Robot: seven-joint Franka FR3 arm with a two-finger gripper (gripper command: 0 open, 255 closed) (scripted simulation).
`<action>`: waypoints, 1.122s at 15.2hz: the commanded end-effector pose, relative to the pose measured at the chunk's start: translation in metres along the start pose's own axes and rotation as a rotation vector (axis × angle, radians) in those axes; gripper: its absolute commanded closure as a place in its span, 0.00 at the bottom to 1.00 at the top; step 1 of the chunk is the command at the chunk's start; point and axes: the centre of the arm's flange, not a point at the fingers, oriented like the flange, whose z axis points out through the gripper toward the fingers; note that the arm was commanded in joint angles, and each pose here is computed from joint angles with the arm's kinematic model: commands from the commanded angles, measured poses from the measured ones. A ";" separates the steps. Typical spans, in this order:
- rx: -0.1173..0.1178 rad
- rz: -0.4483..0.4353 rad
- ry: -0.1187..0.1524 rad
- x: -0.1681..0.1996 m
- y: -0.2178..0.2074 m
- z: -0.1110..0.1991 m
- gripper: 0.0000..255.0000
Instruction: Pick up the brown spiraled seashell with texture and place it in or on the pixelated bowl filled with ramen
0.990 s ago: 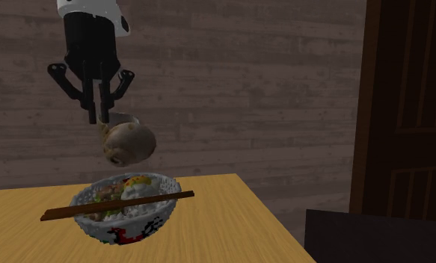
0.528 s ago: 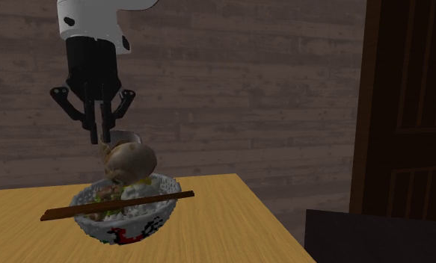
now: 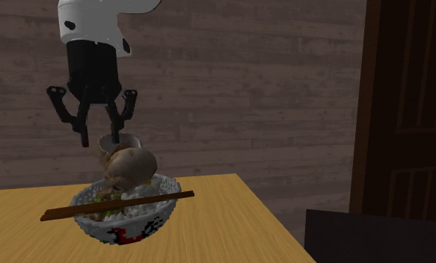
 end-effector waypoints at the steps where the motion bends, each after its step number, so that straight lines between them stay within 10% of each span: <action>1: 0.000 0.000 0.000 0.000 0.000 0.000 0.00; 17: 0.000 0.000 0.000 0.000 0.000 -0.050 0.00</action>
